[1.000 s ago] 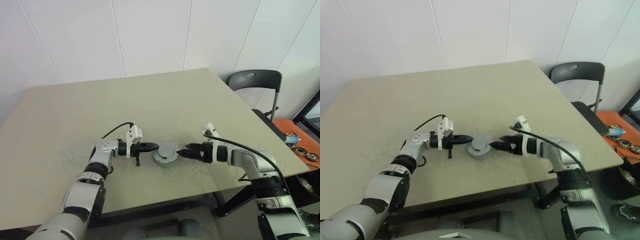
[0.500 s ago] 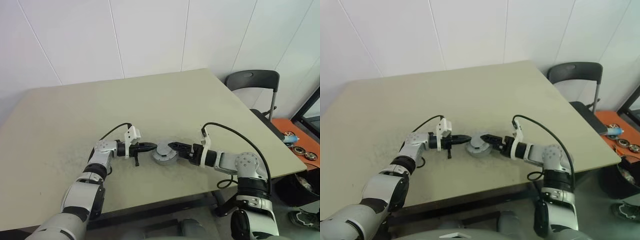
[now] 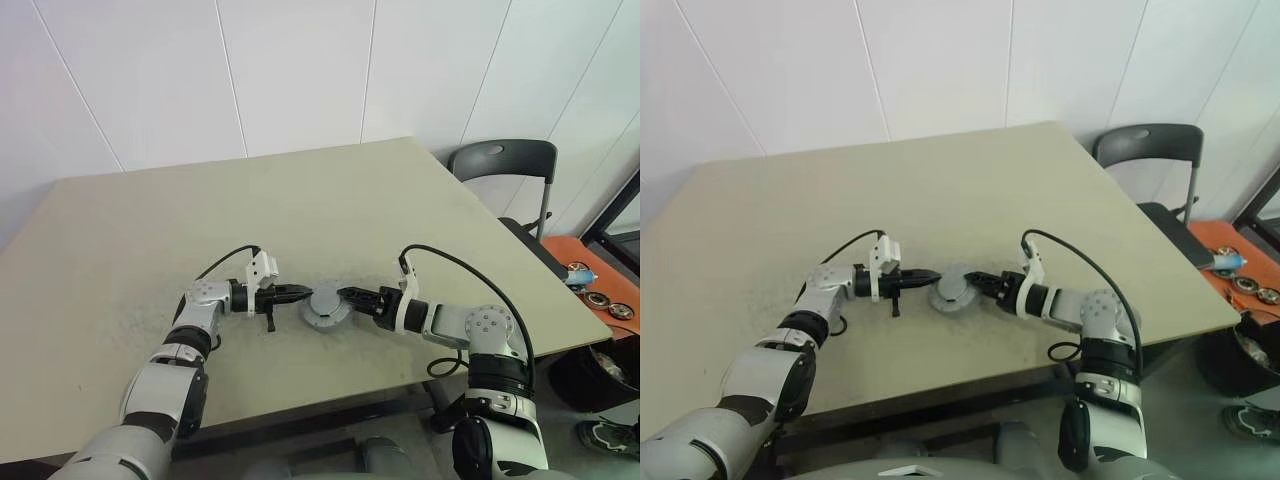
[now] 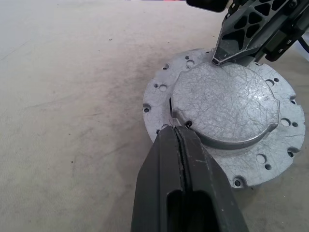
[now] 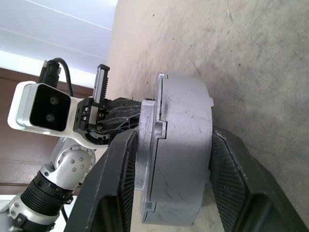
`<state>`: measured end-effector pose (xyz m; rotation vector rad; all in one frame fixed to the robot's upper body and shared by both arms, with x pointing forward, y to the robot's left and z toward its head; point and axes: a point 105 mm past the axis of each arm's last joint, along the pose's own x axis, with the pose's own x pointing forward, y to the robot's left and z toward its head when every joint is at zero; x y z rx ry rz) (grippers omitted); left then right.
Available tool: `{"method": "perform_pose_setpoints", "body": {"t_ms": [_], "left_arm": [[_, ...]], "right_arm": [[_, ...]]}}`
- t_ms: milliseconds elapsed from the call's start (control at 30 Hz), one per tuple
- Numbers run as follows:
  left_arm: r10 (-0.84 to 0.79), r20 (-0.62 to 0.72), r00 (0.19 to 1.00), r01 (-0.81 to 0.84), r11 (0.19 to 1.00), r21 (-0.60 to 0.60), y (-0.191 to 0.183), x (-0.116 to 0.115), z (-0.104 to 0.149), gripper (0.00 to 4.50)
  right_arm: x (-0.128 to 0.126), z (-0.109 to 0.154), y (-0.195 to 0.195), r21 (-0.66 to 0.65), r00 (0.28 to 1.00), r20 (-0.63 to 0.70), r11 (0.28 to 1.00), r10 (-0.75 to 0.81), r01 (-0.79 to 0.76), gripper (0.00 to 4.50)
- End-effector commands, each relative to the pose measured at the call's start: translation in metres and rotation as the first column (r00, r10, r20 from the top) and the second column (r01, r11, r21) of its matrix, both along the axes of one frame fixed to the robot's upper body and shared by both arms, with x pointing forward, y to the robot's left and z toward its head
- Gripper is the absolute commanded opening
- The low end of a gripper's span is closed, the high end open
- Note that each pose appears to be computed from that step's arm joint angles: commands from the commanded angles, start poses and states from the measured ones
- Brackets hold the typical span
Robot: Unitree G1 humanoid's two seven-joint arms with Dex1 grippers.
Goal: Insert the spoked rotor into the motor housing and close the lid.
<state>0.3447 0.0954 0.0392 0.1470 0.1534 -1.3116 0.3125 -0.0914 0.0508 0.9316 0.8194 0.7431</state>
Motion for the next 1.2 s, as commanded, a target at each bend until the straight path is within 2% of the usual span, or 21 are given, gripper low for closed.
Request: {"method": "perform_pose_setpoints", "body": {"t_ms": [33,167,300,767,933,1033,1200], "left_arm": [[-0.021,-0.008,1.000,0.021,0.999,0.027,-0.006,0.001,0.000,0.00],[0.002,0.011,1.000,-0.002,1.000,0.007,-0.007,0.005,0.004,0.00],[0.059,0.020,0.998,-0.057,0.996,-0.070,-0.007,0.013,0.015,0.00],[0.064,0.046,0.997,-0.061,0.997,-0.056,-0.003,0.015,0.019,0.00],[0.078,0.044,0.996,-0.075,0.996,-0.053,-0.003,0.019,0.021,0.00],[0.078,0.044,0.996,-0.076,0.996,-0.053,-0.003,0.018,0.021,0.00],[0.075,0.045,0.996,-0.073,0.996,-0.055,-0.004,0.017,0.019,0.00]], "right_arm": [[0.001,0.012,0.011,0.062,0.999,0.014,0.998,0.032,-0.033,1.77],[0.003,0.011,0.011,0.077,1.000,0.004,0.997,0.014,-0.014,1.77],[0.006,0.012,0.011,0.103,1.000,-0.006,0.995,-0.010,0.010,1.77],[0.013,0.015,0.010,0.130,0.999,-0.008,0.990,-0.054,0.054,1.77],[0.021,0.014,0.005,0.153,0.992,-0.034,0.981,-0.117,0.121,1.77],[0.023,0.014,0.005,0.149,0.991,-0.039,0.980,-0.128,0.132,1.19],[0.020,0.015,0.007,0.143,0.994,-0.034,0.984,-0.103,0.106,1.19]]}}
